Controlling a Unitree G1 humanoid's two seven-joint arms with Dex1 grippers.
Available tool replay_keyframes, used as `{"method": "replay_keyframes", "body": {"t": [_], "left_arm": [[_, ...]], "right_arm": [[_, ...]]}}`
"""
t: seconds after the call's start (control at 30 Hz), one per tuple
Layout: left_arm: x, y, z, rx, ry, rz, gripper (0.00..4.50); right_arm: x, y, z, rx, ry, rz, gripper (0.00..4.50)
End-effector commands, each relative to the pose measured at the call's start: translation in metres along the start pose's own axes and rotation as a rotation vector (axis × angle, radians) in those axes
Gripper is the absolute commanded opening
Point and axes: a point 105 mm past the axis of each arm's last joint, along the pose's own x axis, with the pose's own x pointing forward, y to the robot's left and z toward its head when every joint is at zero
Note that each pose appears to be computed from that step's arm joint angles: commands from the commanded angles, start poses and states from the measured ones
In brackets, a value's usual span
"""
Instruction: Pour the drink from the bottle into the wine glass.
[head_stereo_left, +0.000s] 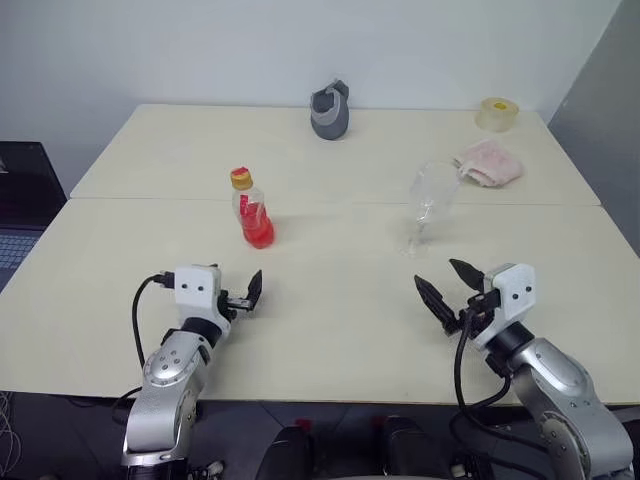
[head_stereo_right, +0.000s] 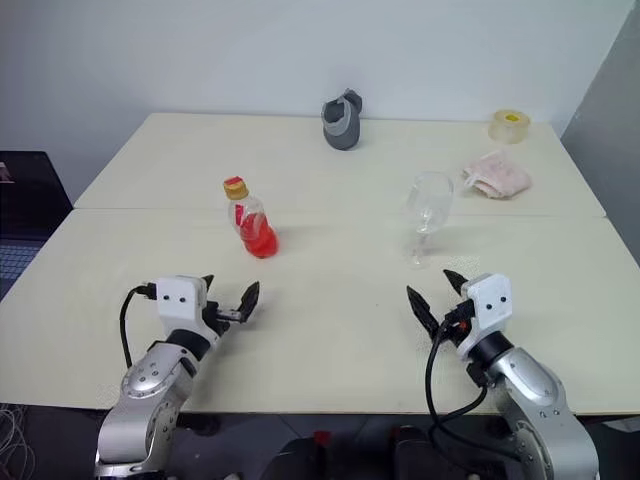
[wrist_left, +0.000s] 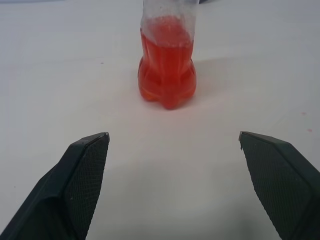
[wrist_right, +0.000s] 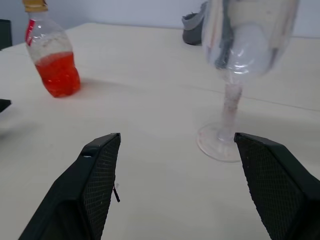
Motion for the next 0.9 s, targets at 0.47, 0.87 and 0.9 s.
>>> {"method": "replay_keyframes", "body": {"t": [0.47, 0.87, 0.9], "left_arm": [[0.043, -0.022, 0.035, 0.027, -0.137, -0.016, 4.49], [0.058, -0.02, 0.046, 0.036, -0.185, 0.015, 4.49], [0.058, -0.02, 0.047, 0.036, -0.188, 0.015, 4.49]], "right_arm": [[0.009, 0.038, 0.034, 0.01, -0.112, 0.434, 3.89], [0.013, 0.038, 0.033, -0.001, -0.109, 0.424, 3.89], [0.013, 0.038, 0.033, -0.001, -0.107, 0.422, 3.89]]}}
